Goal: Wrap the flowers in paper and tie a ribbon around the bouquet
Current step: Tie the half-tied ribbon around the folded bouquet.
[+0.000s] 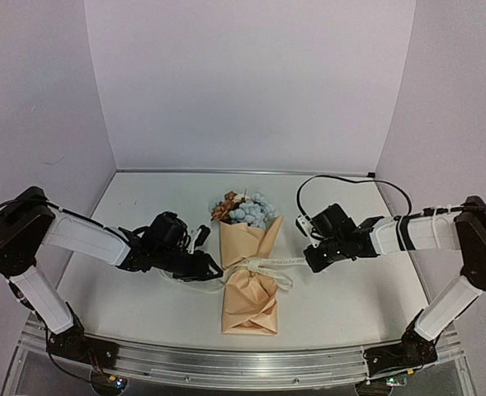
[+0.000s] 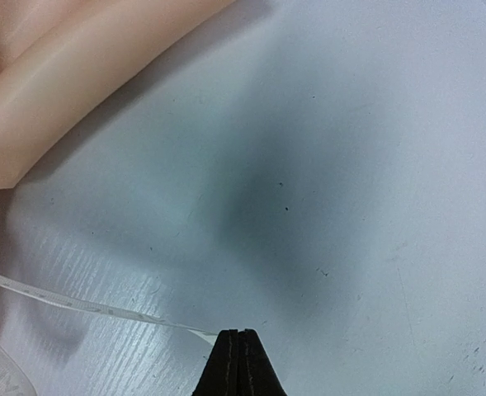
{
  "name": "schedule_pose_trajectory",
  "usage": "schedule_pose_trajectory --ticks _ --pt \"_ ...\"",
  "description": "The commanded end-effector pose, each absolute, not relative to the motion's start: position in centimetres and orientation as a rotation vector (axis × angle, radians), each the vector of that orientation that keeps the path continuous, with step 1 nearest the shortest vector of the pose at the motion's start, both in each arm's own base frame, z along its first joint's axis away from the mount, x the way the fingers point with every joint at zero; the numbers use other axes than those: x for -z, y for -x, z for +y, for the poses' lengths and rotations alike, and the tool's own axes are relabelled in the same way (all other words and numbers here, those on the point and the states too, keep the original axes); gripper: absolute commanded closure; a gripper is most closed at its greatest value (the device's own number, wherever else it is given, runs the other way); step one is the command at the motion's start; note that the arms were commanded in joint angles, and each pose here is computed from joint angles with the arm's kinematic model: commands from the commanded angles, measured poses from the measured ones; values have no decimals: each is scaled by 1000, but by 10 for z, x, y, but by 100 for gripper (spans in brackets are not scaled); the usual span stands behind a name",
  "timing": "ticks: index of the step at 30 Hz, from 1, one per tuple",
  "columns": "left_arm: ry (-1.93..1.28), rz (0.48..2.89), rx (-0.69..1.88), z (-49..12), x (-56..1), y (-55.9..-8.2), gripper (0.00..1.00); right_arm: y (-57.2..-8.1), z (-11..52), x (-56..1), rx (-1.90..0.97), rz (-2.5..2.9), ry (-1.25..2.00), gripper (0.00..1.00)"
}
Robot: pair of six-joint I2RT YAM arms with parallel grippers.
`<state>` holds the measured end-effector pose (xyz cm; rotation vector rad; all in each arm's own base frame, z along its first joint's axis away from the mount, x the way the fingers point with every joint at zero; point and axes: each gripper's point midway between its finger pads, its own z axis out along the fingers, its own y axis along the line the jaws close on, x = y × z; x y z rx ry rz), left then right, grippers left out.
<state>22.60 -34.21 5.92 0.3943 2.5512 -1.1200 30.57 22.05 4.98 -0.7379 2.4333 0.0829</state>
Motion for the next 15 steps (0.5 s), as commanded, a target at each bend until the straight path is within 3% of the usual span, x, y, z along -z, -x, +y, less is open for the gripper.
schedule_pose_trajectory --ticks 1,11,15 --pt "-483 2525 1127 -357 -65 -228 60 -309 217 -62 -61 2397 719 100" --pt "-451 2516 1108 -366 -58 -242 61 -310 219 -64 -74 2403 711 100" --pt "-421 2515 1136 -369 -58 -243 70 -310 219 -65 -77 2403 707 100"
